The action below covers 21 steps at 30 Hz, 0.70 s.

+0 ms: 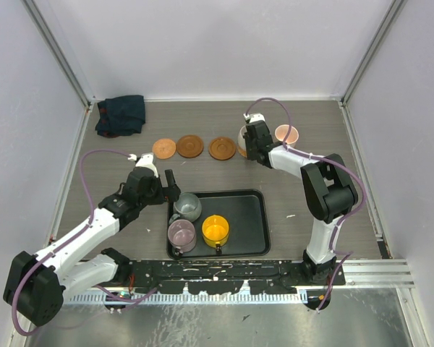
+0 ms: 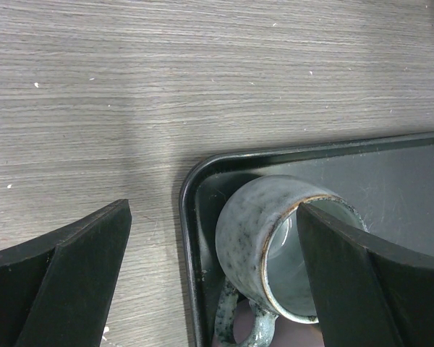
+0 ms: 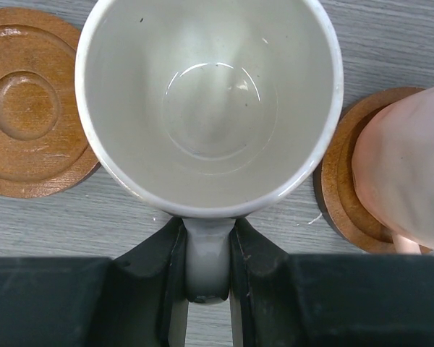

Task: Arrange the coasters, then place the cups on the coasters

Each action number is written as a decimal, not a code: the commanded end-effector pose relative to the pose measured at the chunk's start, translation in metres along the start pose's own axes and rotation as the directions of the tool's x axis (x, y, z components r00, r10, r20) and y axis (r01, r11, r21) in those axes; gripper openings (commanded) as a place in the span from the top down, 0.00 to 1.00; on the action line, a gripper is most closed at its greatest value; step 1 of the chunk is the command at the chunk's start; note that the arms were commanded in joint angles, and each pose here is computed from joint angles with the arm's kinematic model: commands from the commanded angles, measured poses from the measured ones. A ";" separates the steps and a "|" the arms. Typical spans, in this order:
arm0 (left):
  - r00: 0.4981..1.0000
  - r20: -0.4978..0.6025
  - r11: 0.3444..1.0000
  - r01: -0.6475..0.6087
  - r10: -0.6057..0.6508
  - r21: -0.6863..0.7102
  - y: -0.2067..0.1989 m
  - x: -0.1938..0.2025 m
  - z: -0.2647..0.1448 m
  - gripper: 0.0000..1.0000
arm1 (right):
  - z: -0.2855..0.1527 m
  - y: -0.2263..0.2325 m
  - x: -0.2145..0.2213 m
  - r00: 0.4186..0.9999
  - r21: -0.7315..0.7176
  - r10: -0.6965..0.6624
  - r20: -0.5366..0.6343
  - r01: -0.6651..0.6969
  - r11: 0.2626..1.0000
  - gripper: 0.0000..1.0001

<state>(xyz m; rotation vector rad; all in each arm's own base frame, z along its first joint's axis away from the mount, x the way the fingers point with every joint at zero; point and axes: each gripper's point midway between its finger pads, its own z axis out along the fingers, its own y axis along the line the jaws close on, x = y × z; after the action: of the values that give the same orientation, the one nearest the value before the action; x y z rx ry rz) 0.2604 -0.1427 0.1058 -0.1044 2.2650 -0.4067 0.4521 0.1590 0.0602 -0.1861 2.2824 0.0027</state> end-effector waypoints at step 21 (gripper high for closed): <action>0.997 0.073 1.000 0.014 -0.016 0.025 -0.008 -0.022 -0.003 0.02 | -0.012 -0.004 -0.052 0.982 -0.004 0.083 0.171 -0.084 0.996 0.99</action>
<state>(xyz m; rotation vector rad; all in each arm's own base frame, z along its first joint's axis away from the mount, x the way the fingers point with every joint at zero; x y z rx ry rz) 0.2605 -0.1425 0.1058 -0.1051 2.2648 -0.4061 0.4523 0.1557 0.0578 -0.1572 2.2903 0.0053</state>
